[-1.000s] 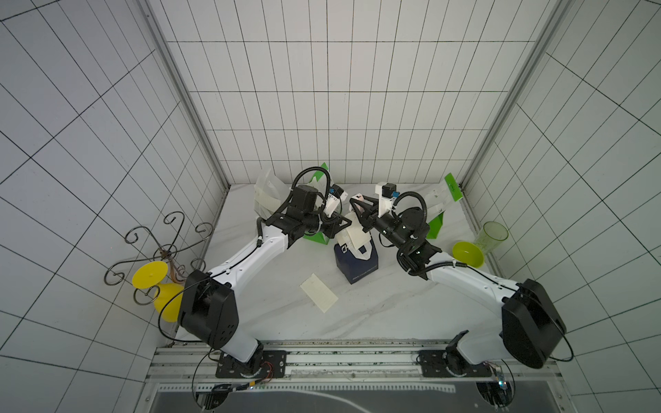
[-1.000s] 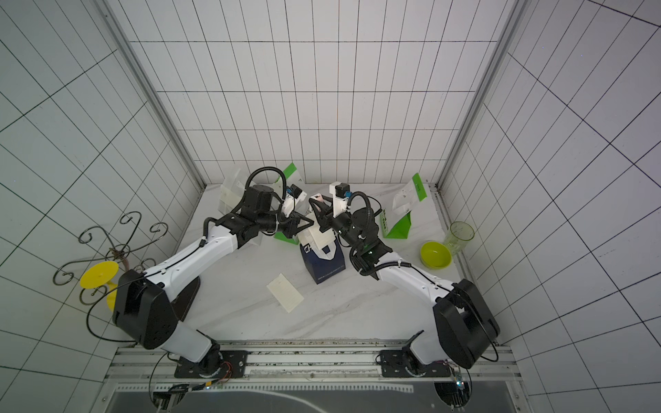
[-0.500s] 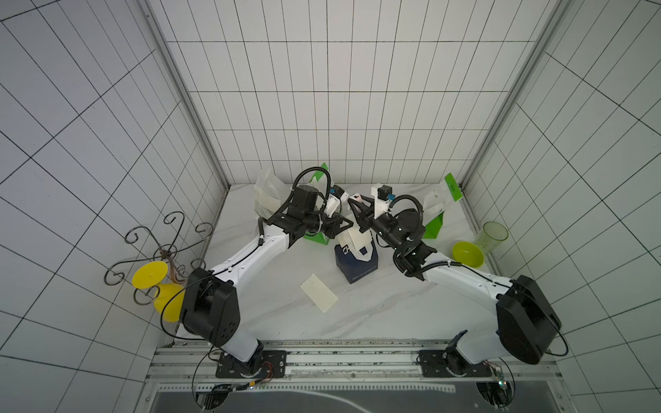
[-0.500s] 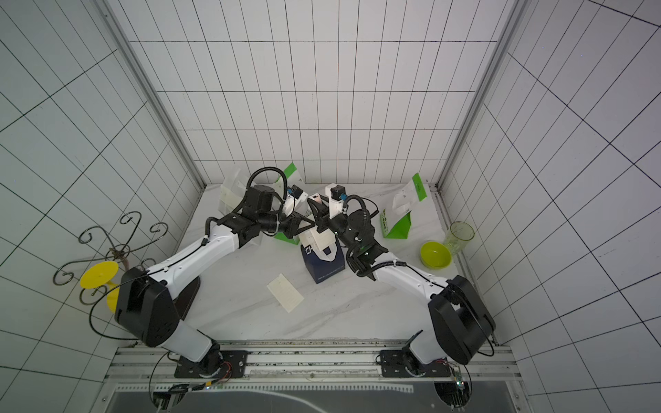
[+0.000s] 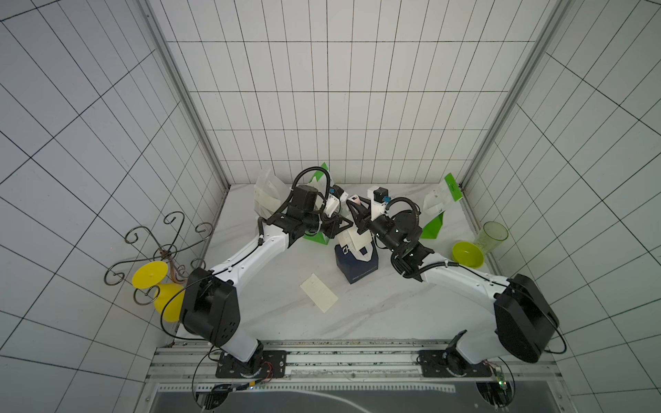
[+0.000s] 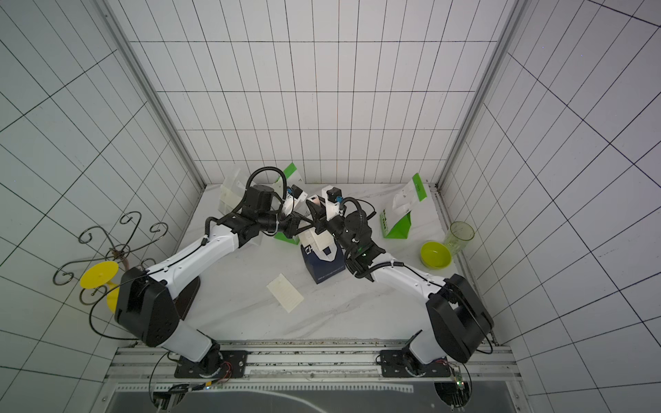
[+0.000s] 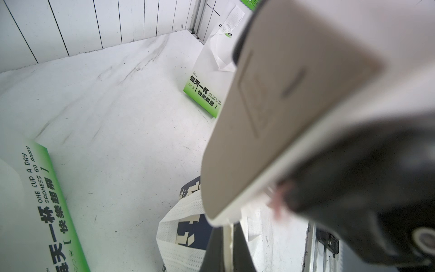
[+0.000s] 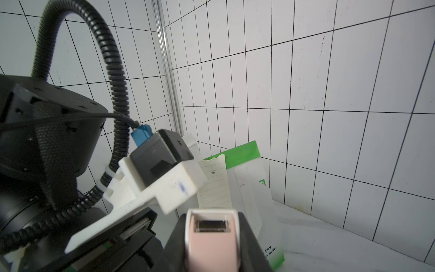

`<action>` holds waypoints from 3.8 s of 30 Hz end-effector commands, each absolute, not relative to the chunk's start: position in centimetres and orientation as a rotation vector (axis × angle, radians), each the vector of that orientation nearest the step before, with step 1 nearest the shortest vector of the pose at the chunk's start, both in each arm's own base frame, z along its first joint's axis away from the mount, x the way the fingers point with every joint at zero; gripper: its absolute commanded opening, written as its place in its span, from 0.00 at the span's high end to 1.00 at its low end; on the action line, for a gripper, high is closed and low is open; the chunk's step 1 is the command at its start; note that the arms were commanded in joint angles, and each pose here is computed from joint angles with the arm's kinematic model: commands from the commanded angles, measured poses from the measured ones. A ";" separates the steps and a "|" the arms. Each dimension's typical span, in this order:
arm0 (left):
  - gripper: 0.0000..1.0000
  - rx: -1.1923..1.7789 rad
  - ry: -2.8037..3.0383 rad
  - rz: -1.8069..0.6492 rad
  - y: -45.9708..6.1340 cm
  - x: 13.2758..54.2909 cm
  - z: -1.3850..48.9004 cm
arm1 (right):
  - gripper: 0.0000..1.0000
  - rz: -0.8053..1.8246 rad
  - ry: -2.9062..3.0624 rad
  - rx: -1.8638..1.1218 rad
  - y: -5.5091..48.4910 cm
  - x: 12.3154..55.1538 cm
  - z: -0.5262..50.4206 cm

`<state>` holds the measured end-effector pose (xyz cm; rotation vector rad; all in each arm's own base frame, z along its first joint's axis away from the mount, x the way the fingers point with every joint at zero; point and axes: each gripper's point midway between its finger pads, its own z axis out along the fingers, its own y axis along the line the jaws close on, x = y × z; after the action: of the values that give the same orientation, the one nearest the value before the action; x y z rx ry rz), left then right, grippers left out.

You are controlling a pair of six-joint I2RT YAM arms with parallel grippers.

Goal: Staple the receipts to the bags
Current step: Place the stapler in the takeout bag, then staple the receipt to the takeout bag.

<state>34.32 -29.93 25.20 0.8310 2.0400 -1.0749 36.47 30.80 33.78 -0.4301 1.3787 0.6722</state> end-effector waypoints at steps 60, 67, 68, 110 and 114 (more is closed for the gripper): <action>1.00 1.108 1.746 -0.840 -28.7 32.6 28.7 | 0.44 0.771 1.646 -0.554 27.8 28.9 33.4; 1.00 1.348 1.590 -0.819 -28.8 29.7 29.2 | 0.41 0.806 1.609 -0.668 26.8 27.0 34.8; 1.00 1.385 1.583 -0.836 -28.9 29.1 28.9 | 0.41 0.818 1.601 -0.690 26.7 26.8 34.8; 1.00 1.509 1.365 -0.977 -30.0 22.7 31.8 | 1.00 1.018 1.493 -1.109 30.3 24.1 32.4; 1.00 1.487 1.374 -0.962 -30.1 23.2 31.9 | 1.00 1.020 1.495 -1.092 30.1 24.2 32.7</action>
<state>24.16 -29.65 29.41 1.4799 1.4857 -0.9423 23.41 30.08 28.13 -1.1178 1.6305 1.0523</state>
